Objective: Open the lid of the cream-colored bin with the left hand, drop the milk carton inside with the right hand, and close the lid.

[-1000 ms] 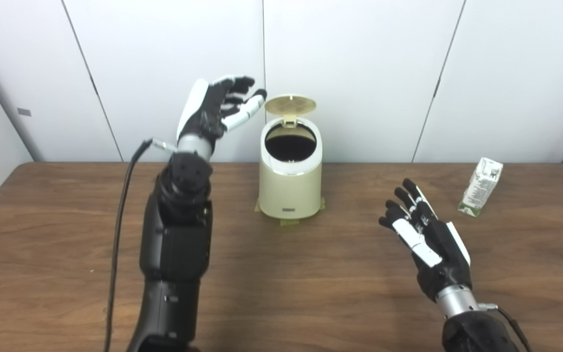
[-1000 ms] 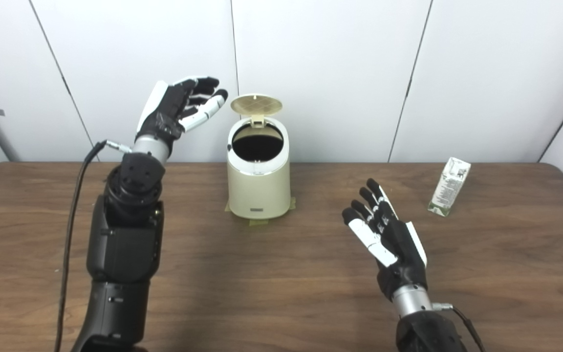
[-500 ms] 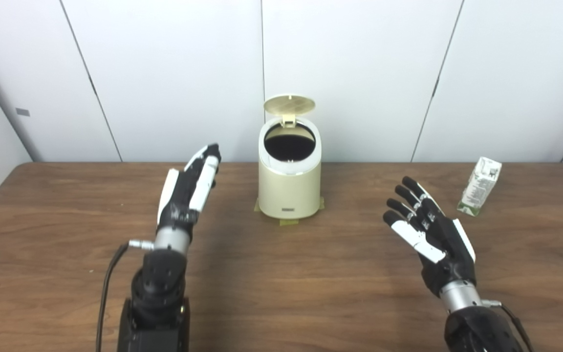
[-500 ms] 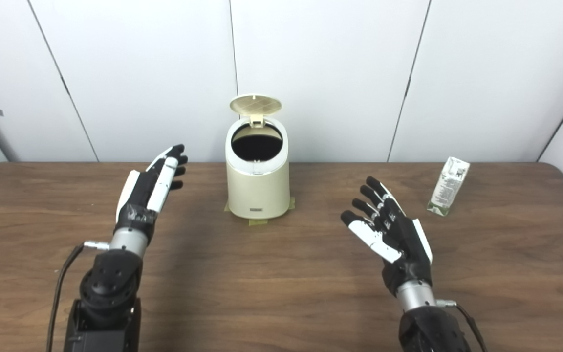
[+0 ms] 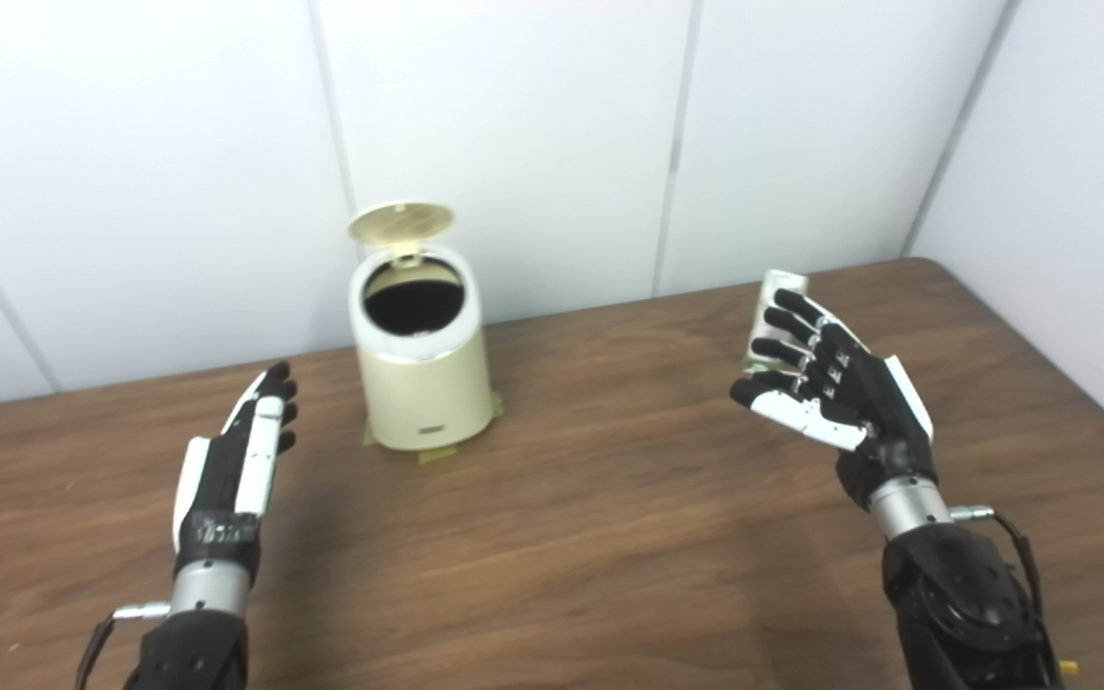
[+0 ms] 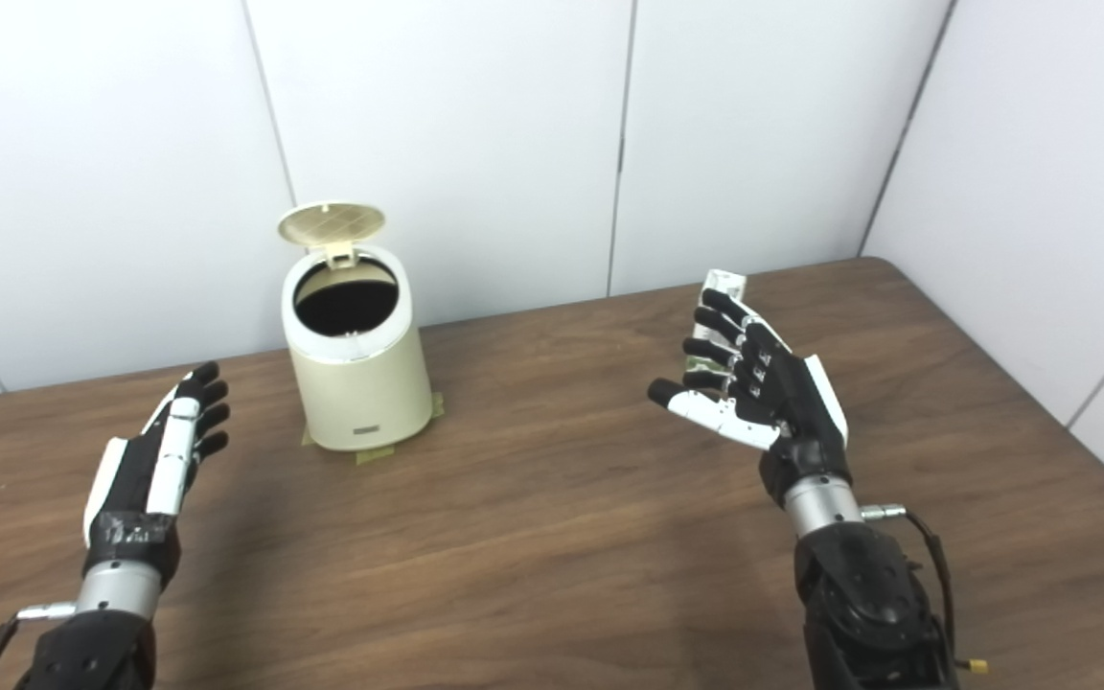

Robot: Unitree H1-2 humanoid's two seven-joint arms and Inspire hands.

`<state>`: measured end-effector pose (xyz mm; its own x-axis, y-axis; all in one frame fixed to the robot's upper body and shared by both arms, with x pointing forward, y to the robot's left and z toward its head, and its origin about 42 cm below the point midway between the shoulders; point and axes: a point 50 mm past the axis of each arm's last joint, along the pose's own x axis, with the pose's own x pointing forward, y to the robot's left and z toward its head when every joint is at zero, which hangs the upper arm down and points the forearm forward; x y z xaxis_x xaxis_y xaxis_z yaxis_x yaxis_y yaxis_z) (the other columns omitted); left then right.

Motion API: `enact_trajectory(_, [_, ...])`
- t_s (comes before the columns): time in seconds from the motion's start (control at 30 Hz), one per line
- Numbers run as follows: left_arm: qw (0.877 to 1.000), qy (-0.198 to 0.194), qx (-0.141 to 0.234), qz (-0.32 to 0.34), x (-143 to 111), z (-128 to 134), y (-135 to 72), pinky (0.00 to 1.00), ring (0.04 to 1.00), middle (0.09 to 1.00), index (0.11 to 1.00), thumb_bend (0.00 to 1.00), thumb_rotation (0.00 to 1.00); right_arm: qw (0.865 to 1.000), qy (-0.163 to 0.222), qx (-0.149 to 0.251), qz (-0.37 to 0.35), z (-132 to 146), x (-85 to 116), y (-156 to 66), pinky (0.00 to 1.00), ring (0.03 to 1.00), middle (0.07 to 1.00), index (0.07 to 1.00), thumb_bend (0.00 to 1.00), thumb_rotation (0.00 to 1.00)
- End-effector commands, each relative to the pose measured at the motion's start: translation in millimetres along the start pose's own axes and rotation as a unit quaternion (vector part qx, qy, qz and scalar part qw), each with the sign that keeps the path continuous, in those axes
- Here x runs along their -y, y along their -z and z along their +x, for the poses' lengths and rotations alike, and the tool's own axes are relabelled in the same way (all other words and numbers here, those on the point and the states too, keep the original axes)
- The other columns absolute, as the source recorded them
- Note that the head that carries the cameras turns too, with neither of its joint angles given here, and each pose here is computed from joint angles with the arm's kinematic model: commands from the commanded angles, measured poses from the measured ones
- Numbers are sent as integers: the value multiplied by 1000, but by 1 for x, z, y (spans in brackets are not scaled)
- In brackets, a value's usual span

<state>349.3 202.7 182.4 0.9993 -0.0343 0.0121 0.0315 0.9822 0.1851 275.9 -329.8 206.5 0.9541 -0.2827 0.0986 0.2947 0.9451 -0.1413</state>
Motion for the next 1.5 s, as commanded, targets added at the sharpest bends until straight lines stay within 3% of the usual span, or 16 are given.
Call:
enact_trajectory(0.0, [999,-2,47,2,-2,9,-20,904,922,935,946,409,1000,997,33,44,-46,7,18,-23,678,766,834,835,815,172])
enact_trajectory(0.17, [999,3,47,18,-2,9,-19,878,908,918,933,397,1000,990,62,50,-115,19,45,-28,771,823,856,858,844,158])
enact_trajectory(0.23, [999,7,47,19,-2,9,-19,883,912,918,934,411,1000,986,76,49,-142,25,51,-29,748,833,862,841,870,125])
enact_trajectory(0.37, [998,13,49,27,-3,10,-20,879,913,920,934,414,1000,970,93,58,-216,48,55,-34,681,813,854,831,920,138])
enact_trajectory(0.63, [998,30,42,38,-9,9,-20,954,948,937,953,431,1000,957,82,48,-274,102,60,-48,773,864,892,906,992,136])
enact_trajectory(0.83, [996,32,33,77,-19,5,-20,999,974,945,967,439,1000,939,51,19,-339,135,51,-62,782,883,911,925,1000,307])
enact_trajectory(0.93, [995,30,26,89,-24,4,-21,1000,994,956,969,440,1000,934,35,15,-356,148,44,-66,773,887,915,924,1000,341])
enact_trajectory(1.1, [995,28,27,97,-29,5,-24,1000,1000,955,964,451,1000,924,19,18,-381,166,32,-65,807,934,957,930,1000,260])
enact_trajectory(1.47, [993,27,29,113,-33,3,-31,1000,1000,935,956,487,1000,922,22,19,-387,180,15,-52,739,894,923,897,1000,264])
